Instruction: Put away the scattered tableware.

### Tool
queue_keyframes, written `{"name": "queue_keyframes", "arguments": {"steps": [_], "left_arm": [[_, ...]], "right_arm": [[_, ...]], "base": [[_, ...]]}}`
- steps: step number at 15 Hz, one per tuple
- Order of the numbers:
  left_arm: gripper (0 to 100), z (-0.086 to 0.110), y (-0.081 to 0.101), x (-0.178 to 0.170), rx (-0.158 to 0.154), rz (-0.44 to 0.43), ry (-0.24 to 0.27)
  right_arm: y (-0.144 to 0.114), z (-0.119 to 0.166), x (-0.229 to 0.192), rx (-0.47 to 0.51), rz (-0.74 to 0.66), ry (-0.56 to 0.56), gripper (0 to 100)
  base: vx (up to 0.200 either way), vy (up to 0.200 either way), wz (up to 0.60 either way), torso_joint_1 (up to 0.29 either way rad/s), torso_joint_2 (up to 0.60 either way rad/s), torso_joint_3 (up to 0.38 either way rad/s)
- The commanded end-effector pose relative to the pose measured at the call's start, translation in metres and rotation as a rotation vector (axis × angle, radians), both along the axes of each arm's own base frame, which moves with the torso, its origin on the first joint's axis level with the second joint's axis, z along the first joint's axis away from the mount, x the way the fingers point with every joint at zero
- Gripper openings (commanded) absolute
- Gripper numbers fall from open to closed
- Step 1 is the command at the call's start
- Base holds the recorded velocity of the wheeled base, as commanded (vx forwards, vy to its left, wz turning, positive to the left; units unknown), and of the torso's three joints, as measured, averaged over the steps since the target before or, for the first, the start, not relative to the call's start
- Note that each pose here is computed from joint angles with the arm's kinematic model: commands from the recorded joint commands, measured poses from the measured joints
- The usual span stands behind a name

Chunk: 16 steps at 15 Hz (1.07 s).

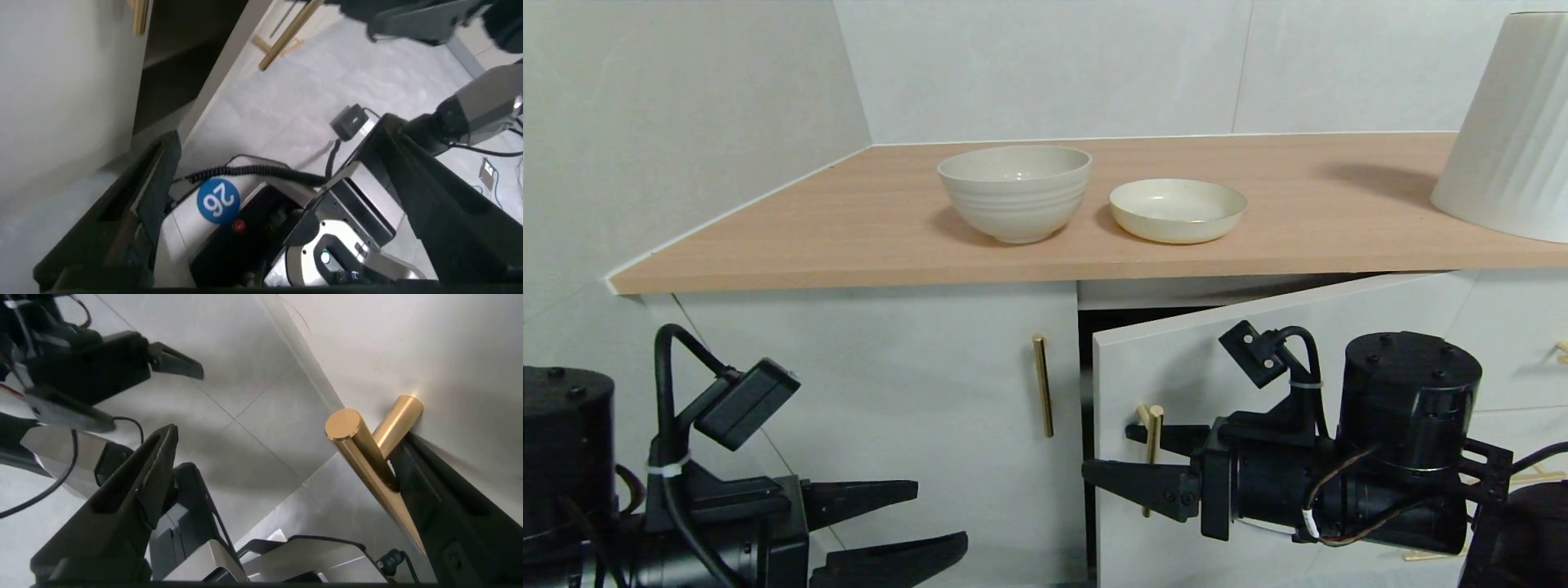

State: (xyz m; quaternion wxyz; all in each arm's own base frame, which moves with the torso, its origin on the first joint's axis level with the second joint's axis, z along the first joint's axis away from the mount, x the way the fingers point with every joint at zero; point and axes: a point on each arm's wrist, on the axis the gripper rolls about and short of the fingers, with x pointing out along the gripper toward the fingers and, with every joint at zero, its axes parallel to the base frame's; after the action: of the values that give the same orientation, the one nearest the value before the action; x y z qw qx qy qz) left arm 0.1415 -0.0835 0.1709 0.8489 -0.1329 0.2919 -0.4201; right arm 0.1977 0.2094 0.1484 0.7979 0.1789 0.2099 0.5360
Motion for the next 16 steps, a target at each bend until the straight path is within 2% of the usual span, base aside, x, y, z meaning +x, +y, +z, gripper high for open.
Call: {"name": "queue_keyframes", "arguments": {"steps": [1,2,3,6,8,10,13,16], "left_arm": [[100,-0.003,-0.001,0.001,0.006,-0.004,0.013],[100,-0.003,-0.002,0.001,0.006,-0.005,0.013],[0,-0.002,-0.002,0.001,0.005,-0.006,0.012],[0,0.0,-0.005,0.007,-0.006,-0.01,-0.016],[0,-0.005,-0.01,0.017,0.008,-0.012,-0.03],[0,-0.009,-0.016,0.027,0.019,-0.016,-0.011],[0,-0.005,-0.03,0.052,0.043,-0.038,-0.044],[0,-0.014,-0.048,0.072,0.062,-0.068,-0.008]], "right_arm": [[0.001,-0.001,0.0,-0.001,0.001,0.0,100],[0.0,-0.001,0.0,-0.001,0.0,0.0,100],[0.0,-0.001,0.0,-0.001,0.0,0.0,100],[0.0,-0.001,0.001,-0.002,0.0,0.001,100],[0.001,-0.001,0.0,-0.003,0.001,0.003,100],[0.001,-0.002,0.001,-0.003,0.0,0.003,100],[0.0,0.0,0.001,0.0,0.0,-0.002,100],[0.001,0.0,0.001,0.001,0.0,-0.003,100]], "base": [[0.0,0.0,0.0,0.0,0.0,0.0],[0.0,0.0,0.0,0.0,0.0,0.0],[0.0,0.0,0.0,0.0,0.0,0.0],[0.0,0.0,0.0,0.0,0.0,0.0],[0.0,0.0,0.0,0.0,0.0,0.0],[0.0,0.0,0.0,0.0,0.0,0.0],[0.0,0.0,0.0,0.0,0.0,0.0],[0.0,0.0,0.0,0.0,0.0,0.0]]}}
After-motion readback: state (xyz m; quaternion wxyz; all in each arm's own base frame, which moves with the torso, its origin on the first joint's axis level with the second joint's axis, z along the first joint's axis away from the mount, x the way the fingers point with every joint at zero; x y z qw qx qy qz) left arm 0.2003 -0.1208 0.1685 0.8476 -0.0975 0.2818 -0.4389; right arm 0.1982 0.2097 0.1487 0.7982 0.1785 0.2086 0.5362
